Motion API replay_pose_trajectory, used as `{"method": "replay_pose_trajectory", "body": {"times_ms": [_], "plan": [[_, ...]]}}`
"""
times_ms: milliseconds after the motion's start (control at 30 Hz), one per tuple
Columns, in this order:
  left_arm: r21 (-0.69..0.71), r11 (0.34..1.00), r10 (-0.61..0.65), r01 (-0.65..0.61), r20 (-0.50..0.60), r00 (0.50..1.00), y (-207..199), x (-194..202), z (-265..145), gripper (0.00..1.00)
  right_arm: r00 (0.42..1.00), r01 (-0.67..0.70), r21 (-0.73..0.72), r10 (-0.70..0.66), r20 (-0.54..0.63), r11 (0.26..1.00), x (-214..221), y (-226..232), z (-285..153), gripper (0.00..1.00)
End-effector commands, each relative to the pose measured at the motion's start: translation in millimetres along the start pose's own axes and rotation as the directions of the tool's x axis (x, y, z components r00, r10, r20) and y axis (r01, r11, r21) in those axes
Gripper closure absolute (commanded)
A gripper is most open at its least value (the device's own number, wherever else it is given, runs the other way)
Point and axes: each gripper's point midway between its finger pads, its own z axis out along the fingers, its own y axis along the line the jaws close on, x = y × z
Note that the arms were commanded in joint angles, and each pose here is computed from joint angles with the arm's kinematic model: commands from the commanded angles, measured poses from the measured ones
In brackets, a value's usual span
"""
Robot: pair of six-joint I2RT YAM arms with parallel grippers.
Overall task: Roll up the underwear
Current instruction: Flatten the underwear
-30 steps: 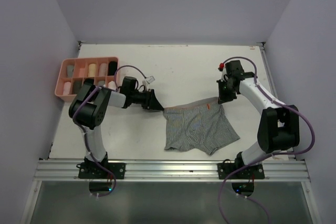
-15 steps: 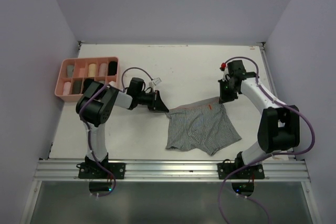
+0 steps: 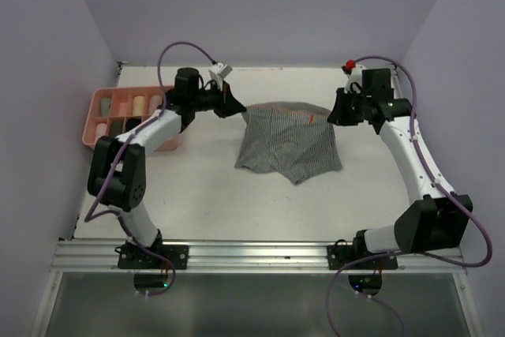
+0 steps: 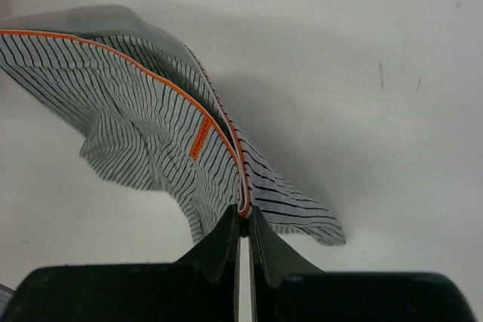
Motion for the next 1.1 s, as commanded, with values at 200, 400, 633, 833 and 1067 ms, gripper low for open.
{"method": "replay_pose_trajectory", "body": {"times_ms": [200,400,633,833,1067], "plan": [[-0.291,0.847,0.491,-0.445,0.105,0.865,-57,-69,-105,1.00,0.952,0.049,-0.078,-0.023,0.304,0.996,-43,35,-84,1.00],[-0.300,0.807,0.565,-0.509,0.140,0.813,-111,-33,-159,1.00,0.947,0.056,-0.139,-0.008,0.320,0.989,-18,52,-118,1.00],[-0.303,0.861,0.470,-0.408,0.165,0.867,-119,-26,-167,1.00,0.974,-0.044,-0.211,0.089,0.207,0.976,-7,58,-90,1.00],[-0.339,0.893,0.345,-0.296,0.094,0.934,-52,-32,-115,1.00,0.984,-0.176,-0.089,0.179,0.020,0.980,-9,22,0,1.00],[-0.503,0.846,0.231,-0.180,0.041,0.972,78,-64,-43,0.97,0.967,-0.252,0.112,0.255,-0.013,0.961,-61,-26,88,0.60]]}}
